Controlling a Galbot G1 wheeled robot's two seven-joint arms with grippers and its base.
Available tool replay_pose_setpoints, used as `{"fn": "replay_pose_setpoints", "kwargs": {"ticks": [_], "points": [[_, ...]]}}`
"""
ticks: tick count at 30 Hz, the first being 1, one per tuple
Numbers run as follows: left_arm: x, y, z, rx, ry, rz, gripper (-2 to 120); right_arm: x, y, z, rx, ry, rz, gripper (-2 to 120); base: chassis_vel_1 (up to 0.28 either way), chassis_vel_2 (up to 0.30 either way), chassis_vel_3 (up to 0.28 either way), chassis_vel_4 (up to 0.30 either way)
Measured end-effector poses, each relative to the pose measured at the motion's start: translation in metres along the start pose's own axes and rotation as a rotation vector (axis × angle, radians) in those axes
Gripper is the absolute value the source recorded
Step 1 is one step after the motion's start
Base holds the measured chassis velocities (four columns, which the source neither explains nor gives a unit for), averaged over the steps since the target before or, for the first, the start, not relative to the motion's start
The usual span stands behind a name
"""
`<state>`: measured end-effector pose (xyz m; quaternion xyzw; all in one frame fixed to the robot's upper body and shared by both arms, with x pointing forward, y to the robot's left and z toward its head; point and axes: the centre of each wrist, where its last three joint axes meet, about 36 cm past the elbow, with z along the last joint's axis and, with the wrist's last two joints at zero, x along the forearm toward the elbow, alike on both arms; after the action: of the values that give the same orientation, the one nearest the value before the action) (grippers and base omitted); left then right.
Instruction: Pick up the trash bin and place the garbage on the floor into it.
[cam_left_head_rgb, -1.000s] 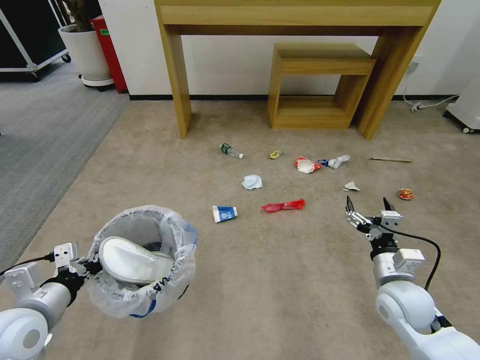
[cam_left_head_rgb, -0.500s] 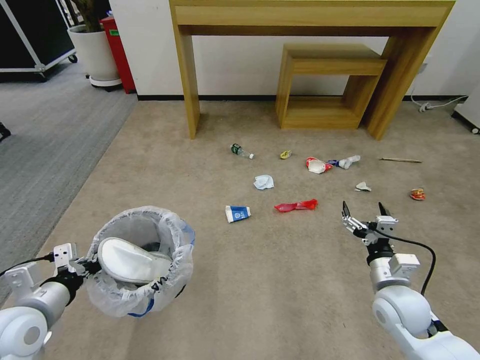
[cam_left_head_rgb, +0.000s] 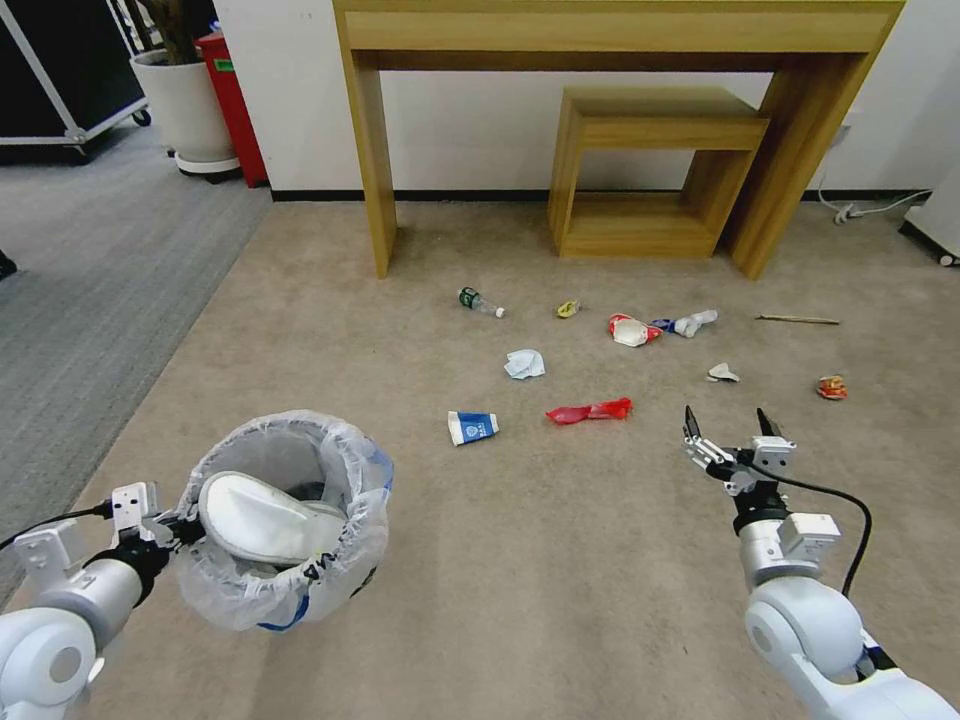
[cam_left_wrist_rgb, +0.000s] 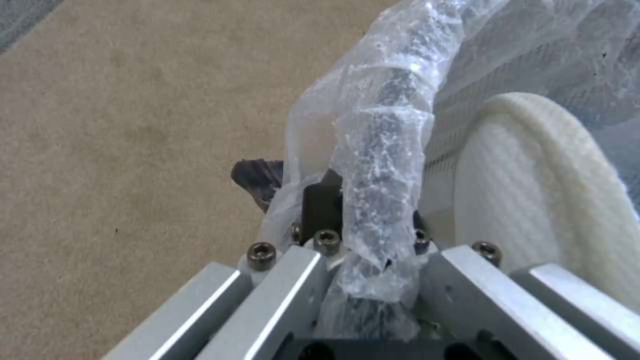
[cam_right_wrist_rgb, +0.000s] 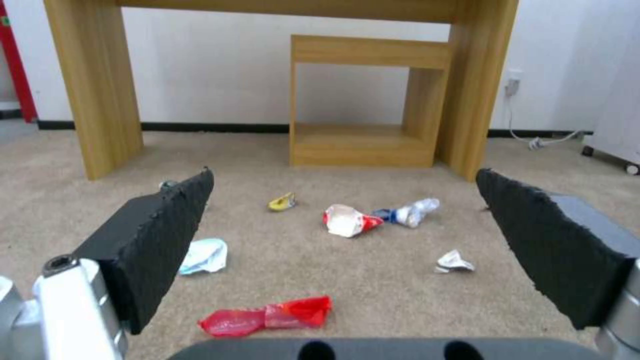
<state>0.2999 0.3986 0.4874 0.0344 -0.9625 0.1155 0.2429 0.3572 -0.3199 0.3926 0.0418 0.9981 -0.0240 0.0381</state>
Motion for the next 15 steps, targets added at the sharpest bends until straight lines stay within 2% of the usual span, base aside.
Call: {"fn": "replay_pose_setpoints", "kwargs": {"ticks": [15], "points": [[-0.0001,0.0007,-0.0011,0.002,-0.001,-0.002,1,-0.0007,0.0032,0.0027,0.006,0.011,-0.003,100,0.0,0.0,0.0,0.0]]}}
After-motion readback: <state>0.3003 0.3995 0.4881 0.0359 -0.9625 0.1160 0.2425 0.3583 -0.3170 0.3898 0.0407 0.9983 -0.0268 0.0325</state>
